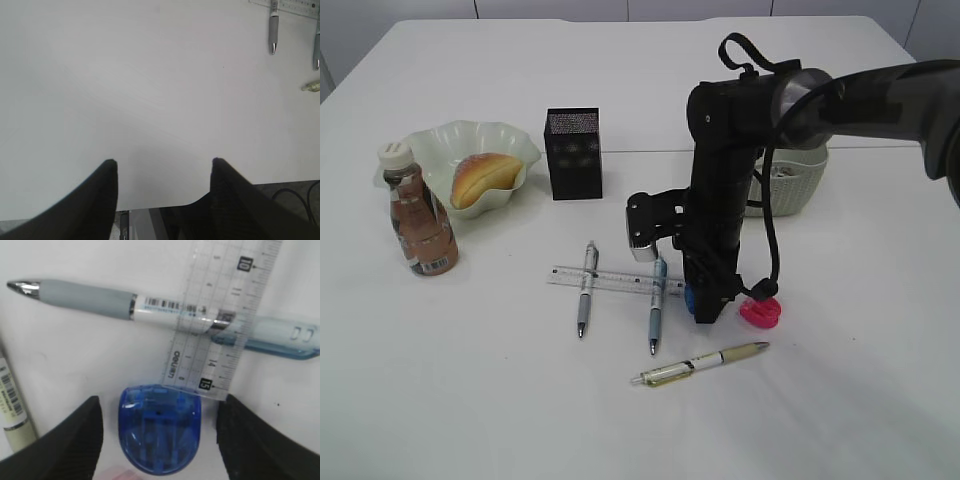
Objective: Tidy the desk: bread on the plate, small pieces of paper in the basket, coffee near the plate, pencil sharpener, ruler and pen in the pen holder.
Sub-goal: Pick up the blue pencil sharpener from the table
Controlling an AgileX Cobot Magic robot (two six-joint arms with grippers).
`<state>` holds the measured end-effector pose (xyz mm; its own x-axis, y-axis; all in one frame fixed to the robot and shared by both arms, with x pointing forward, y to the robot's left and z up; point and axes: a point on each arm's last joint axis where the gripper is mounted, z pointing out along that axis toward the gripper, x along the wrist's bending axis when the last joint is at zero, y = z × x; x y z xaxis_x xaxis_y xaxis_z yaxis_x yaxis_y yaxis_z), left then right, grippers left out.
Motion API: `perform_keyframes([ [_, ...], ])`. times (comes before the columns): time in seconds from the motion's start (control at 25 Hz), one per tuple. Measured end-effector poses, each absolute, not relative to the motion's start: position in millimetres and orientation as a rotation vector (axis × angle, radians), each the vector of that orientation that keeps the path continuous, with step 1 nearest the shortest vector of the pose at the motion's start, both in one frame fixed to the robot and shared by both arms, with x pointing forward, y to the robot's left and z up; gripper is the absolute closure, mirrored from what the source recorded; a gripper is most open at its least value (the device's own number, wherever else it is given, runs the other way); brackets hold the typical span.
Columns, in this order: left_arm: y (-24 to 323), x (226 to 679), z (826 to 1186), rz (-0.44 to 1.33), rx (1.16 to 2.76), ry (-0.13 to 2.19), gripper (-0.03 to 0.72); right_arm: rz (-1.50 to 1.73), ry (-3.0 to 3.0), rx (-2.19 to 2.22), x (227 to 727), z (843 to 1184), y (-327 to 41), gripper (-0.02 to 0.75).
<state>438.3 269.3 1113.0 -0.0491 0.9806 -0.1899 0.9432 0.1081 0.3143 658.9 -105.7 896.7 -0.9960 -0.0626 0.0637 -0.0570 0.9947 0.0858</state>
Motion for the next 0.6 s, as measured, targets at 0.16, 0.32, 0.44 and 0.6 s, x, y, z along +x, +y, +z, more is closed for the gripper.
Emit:
perform_keyframes([
  [0.16, 269.3, 438.3, 1113.0, 0.147, 1.882, 2.042, 0.255, -0.135, -3.080, 0.092, 660.1, 896.5, -105.2, 0.305],
  [0.32, 269.3, 438.3, 1113.0, 0.147, 1.882, 2.042, 0.255, -0.124, -3.085, 0.097, 660.5, 896.1, -105.8, 0.402],
  [0.44, 269.3, 438.3, 1113.0, 0.147, 1.882, 2.042, 0.255, -0.112, -3.088, 0.103, 660.7, 896.0, -106.5, 0.427],
  [0.6, 269.3, 438.3, 1113.0, 0.147, 1.882, 2.042, 0.255, -0.103, -3.088, 0.107, 660.8, 896.0, -107.0, 0.430],
])
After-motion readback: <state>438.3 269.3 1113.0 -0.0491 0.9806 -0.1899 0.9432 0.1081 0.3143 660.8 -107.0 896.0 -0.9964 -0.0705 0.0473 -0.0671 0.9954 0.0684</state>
